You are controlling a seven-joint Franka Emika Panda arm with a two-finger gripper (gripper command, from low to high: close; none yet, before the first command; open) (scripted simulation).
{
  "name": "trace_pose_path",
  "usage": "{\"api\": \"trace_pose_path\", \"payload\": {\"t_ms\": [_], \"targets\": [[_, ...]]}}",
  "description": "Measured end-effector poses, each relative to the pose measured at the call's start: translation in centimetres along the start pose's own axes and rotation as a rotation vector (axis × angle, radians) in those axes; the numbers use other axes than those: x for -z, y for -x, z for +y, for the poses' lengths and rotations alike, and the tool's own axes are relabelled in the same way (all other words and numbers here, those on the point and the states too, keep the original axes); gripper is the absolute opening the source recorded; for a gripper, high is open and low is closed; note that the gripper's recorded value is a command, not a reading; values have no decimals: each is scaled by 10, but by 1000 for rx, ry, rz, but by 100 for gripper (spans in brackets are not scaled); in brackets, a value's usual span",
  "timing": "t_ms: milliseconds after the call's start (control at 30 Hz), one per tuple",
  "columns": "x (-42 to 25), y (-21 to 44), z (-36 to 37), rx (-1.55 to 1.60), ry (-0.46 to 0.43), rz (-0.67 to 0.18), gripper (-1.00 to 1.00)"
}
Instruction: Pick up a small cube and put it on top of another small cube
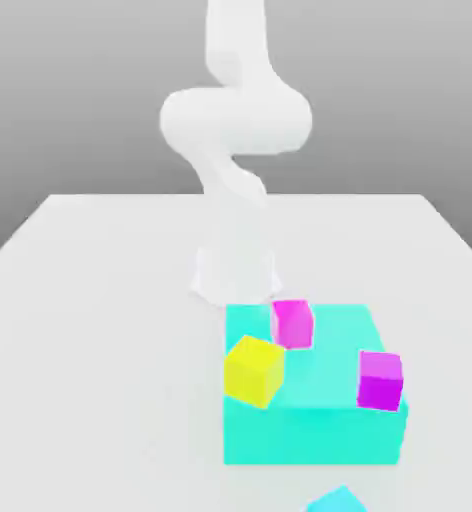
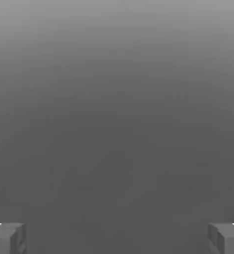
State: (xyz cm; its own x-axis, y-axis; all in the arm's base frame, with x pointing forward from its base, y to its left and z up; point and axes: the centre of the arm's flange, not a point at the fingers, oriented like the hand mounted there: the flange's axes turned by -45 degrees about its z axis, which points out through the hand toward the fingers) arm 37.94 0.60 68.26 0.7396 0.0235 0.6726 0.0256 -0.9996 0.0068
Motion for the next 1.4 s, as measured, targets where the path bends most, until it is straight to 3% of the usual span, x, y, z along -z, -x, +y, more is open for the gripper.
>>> {"api": "trace_pose_path", "payload": {"t_ms": [500,967,1100,1133,1400], "targets": [[-259,44,-51,238,-88,-368,0],[-455,202,-102,466,-186,-699,0],[-499,245,-104,480,-193,-719,0],[-507,253,-105,480,-193,-719,-100],[-500,247,-105,480,-193,-721,-100]]}}
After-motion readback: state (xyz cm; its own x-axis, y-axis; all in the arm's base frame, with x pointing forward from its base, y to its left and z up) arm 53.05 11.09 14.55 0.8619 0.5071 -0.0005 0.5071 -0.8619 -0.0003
